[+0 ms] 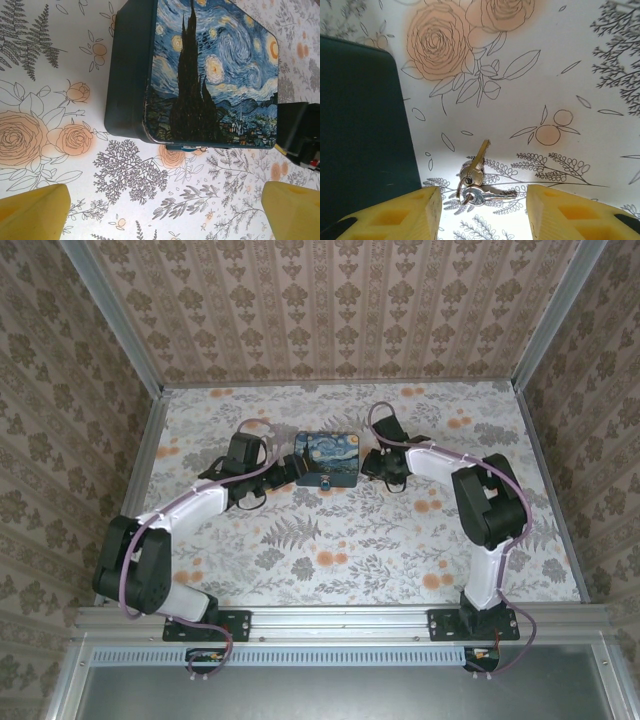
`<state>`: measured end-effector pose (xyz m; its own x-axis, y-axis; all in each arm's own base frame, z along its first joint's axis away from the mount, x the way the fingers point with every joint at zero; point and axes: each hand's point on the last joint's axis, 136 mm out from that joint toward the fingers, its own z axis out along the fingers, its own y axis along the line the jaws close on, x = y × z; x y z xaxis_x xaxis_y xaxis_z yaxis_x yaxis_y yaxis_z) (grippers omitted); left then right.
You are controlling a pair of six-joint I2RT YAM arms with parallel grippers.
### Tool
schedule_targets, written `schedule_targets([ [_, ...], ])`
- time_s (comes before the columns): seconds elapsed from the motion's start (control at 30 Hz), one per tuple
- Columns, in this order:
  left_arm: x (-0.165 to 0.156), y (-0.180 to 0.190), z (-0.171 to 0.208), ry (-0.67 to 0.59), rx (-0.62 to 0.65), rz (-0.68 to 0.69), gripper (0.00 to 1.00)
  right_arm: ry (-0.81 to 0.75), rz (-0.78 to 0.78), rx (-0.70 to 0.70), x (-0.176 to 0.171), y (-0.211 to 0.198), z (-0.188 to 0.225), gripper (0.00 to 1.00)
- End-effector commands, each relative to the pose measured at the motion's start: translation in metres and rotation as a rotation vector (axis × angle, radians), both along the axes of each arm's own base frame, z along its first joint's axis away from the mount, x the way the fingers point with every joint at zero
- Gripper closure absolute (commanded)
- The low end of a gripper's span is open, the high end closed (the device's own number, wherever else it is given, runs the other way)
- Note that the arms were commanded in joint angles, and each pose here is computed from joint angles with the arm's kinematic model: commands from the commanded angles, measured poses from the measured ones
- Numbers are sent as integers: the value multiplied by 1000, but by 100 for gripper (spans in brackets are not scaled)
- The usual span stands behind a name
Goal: Unlock the padlock with the key
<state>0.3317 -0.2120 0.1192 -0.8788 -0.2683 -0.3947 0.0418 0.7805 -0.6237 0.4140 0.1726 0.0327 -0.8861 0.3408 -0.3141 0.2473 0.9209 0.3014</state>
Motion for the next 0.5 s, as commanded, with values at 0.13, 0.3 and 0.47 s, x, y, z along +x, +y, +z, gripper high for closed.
schedule_targets([
  [0.13, 1, 8, 19, -46, -12, 13, 0, 44, 61, -105, -1, 3, -11, 51],
  [0.3, 3, 26, 22, -62, 31, 54, 0, 61, 85, -159, -2, 3, -18, 54],
  [0.47, 3, 40, 25, -68, 56, 81, 0, 74, 92, -180, -3, 3, -26, 56],
])
